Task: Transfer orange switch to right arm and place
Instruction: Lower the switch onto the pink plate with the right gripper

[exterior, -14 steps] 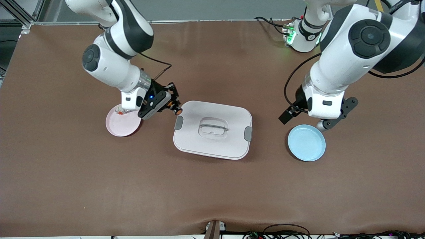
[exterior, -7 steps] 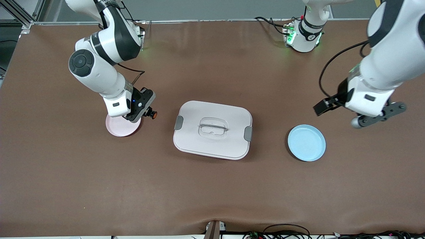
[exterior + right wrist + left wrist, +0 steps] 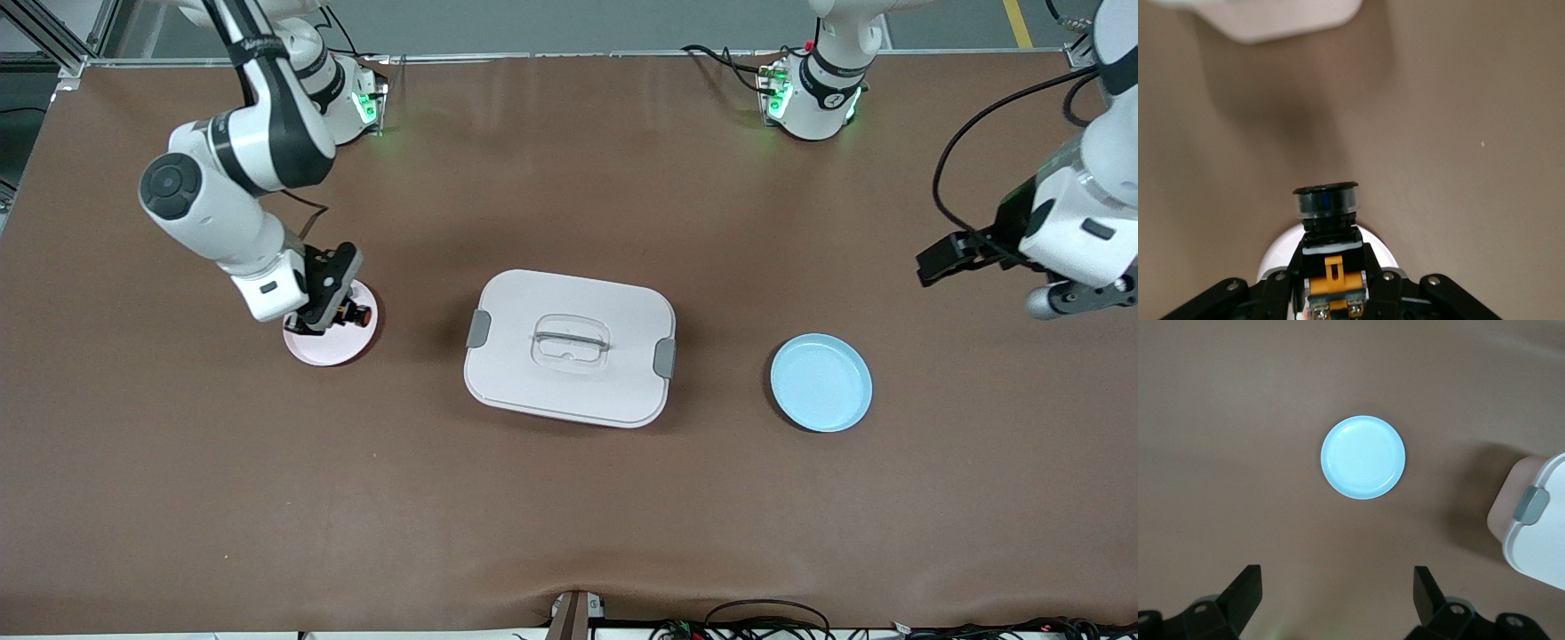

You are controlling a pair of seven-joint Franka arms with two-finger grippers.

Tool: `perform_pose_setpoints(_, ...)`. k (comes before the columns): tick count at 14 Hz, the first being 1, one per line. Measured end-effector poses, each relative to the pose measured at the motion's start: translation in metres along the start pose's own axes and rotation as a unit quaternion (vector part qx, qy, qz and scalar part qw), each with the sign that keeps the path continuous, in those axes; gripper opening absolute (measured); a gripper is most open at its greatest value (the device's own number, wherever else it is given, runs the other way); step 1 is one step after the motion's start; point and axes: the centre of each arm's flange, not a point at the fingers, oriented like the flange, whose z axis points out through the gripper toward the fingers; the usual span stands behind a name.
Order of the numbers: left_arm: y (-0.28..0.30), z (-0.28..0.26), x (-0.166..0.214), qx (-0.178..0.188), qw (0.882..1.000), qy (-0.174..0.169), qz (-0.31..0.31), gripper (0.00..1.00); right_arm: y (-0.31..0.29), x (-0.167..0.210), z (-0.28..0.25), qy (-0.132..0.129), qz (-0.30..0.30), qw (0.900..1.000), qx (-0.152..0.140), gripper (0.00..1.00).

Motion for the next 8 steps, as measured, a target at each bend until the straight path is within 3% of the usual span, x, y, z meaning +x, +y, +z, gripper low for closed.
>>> perform_pose_setpoints(4,-0.005,-0.012,-0.011,0.005,1.0,0.001,0.007,1.0,0.004,-0.061,0.031,-0.001,-0.067,0.997,-0.032,0.34)
perform_pose_setpoints(8,-0.017,-0.015,-0.025,0.018,0.999,0.0,0.042,1.0,-0.015,-0.088,0.061,-0.008,-0.084,0.996,-0.034,0.34)
